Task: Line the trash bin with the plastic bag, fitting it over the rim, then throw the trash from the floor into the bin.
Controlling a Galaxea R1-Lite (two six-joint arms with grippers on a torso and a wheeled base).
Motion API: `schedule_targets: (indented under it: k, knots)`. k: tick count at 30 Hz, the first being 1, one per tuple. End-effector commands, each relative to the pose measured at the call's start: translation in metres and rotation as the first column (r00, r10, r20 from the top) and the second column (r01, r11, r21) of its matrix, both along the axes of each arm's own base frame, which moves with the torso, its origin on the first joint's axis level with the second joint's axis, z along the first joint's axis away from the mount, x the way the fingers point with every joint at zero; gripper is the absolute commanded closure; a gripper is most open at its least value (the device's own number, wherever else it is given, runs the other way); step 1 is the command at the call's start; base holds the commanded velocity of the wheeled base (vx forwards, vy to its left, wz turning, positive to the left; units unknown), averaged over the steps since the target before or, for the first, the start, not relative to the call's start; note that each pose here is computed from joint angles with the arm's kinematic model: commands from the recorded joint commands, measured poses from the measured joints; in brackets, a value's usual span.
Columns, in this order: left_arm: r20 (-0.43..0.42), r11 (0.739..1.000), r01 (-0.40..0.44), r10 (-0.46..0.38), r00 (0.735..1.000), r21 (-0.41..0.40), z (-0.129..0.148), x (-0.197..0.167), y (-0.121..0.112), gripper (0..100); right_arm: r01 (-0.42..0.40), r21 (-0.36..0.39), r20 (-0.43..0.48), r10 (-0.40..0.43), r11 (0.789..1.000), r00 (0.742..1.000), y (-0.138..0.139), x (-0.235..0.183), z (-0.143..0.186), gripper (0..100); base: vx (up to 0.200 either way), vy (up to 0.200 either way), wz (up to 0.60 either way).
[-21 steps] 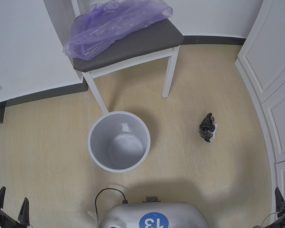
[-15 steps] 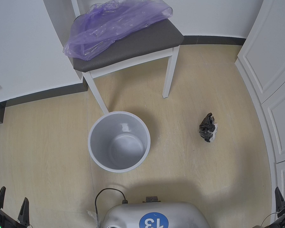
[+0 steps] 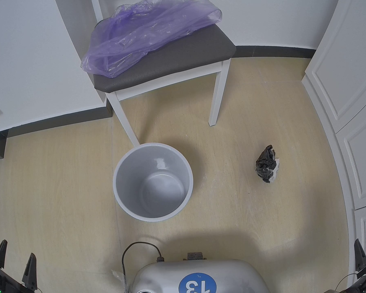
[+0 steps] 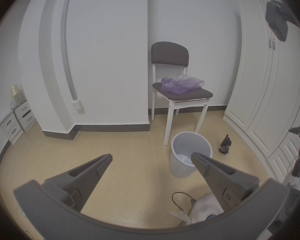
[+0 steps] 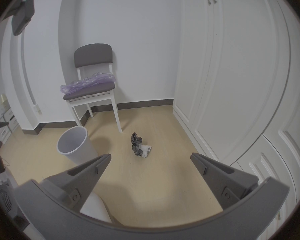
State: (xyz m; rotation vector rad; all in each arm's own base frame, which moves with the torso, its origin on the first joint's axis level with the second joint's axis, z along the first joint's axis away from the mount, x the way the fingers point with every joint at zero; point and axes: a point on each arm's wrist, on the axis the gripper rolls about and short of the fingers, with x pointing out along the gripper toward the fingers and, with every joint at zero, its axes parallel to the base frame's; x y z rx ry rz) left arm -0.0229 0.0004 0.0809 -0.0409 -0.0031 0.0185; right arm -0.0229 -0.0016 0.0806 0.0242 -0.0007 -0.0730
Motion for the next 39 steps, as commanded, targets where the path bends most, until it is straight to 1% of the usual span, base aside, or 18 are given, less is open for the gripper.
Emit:
schedule_targets:
  k: [1, 4, 6, 10, 12, 14, 15, 16, 17, 18, 19, 22, 24, 26, 29, 31, 33, 39]
  knots:
    - [0.000, 1.000, -0.004, 0.004, 1.000, -0.002, -0.005, 0.000, 0.000, 0, 0.002, 0.006, 0.001, -0.002, 1.000, 1.000, 0.000, 0.000, -0.005, 0, 0.000, 0.000, 0.00]
    - [0.000, 0.999, 0.011, -0.011, 1.000, 0.030, -0.005, 0.000, 0.000, 0, -0.010, -0.026, -0.003, 0.010, 1.000, 1.000, 0.000, 0.000, -0.005, 0, 0.000, 0.000, 0.00]
    - [0.001, 0.994, 0.048, -0.049, 0.999, 0.102, -0.005, 0.000, -0.001, 0, -0.059, -0.105, -0.004, 0.059, 0.993, 0.998, 0.001, 0.000, -0.005, 0, 0.000, 0.000, 0.00]
    - [0.006, 0.993, 0.055, -0.056, 0.998, 0.107, -0.004, 0.000, -0.001, 0, -0.080, -0.107, -0.003, 0.080, 0.991, 0.997, 0.002, 0.000, -0.005, 0, 0.000, 0.000, 0.00]
    - [0.008, 0.996, 0.031, -0.032, 0.999, 0.081, -0.004, 0.000, -0.001, 0, -0.080, -0.084, 0.016, 0.082, 0.993, 0.997, 0.002, 0.000, -0.003, 0, 0.000, 0.000, 0.00]
    - [0.043, 1.000, -0.001, 0.000, 0.999, 0.030, 0.000, 0.000, 0.000, 0, -0.099, 0.033, 0.153, 0.093, 0.995, 0.984, 0.002, -0.003, 0.016, 0, 0.000, 0.000, 0.00]
    - [0.100, 1.000, 0.000, 0.000, 0.995, -0.003, 0.007, -0.001, 0.000, 0, -0.126, 0.103, 0.227, 0.100, 0.987, 0.969, 0.002, -0.007, 0.027, 0, 0.000, 0.000, 0.00]
    - [0.214, 0.998, 0.019, -0.006, 0.977, -0.056, 0.023, -0.005, 0.000, 0, -0.151, 0.160, 0.282, 0.102, 0.975, 0.954, 0.002, -0.011, 0.039, 0, 0.000, 0.000, 0.00]
    - [0.214, 0.998, 0.019, -0.006, 0.977, -0.056, 0.023, -0.005, 0.000, 0, -0.151, 0.160, 0.282, 0.102, 0.975, 0.954, 0.002, -0.011, 0.039, 0, 0.000, 0.000, 0.00]
    - [0.323, 0.994, 0.064, -0.032, 0.946, -0.087, 0.041, -0.011, -0.001, 0, -0.149, 0.166, 0.287, 0.097, 0.975, 0.953, 0.002, -0.015, 0.049, 0, 0.000, 0.000, 0.00]
    - [0.328, 0.995, 0.078, -0.052, 0.943, -0.066, 0.045, -0.013, -0.001, 0, -0.145, 0.160, 0.266, 0.099, 0.976, 0.959, 0.002, -0.015, 0.052, 0, 0.000, 0.000, 0.00]
    - [0.280, 0.995, 0.091, -0.095, 0.955, 0.028, 0.048, -0.015, -0.002, 0, -0.142, 0.132, 0.214, 0.111, 0.981, 0.970, 0.002, -0.012, 0.062, 0, 0.000, 0.000, 0.00]
    - [0.212, 0.989, 0.110, -0.130, 0.969, 0.104, 0.051, -0.015, -0.003, 0, -0.136, 0.123, 0.165, 0.115, 0.983, 0.980, 0.002, 0.000, 0.081, 0, 0.000, 0.000, 0.00]
    - [0.160, 0.981, 0.132, -0.154, 0.975, 0.140, 0.063, -0.012, -0.003, 0, -0.132, 0.128, 0.163, 0.110, 0.983, 0.981, 0.002, 0.013, 0.105, 0, 0.000, 0.000, 0.00]
    - [0.107, 0.978, 0.144, -0.161, 0.981, 0.153, 0.086, 0.000, -0.003, 0, -0.125, 0.128, 0.189, 0.099, 0.984, 0.977, 0.002, 0.038, 0.133, 0, 0.000, 0.000, 0.00]
    - [0.093, 0.977, 0.149, -0.164, 0.982, 0.156, 0.093, 0.005, -0.003, 0, -0.120, 0.126, 0.196, 0.093, 0.985, 0.976, 0.002, 0.044, 0.138, 0, 0.000, 0.000, 0.00]
    - [0.034, 0.975, 0.163, -0.170, 0.985, 0.154, 0.117, 0.026, -0.003, 0, -0.106, 0.117, 0.212, 0.080, 0.987, 0.974, 0.002, 0.070, 0.157, 0, 0.000, 0.000, 0.00]
    - [-0.034, 0.961, 0.197, -0.194, 0.980, 0.192, 0.142, 0.062, -0.005, 0, -0.064, 0.112, 0.196, 0.041, 0.992, 0.980, 0.002, 0.108, 0.186, 0, 0.000, 0.000, 0.00]
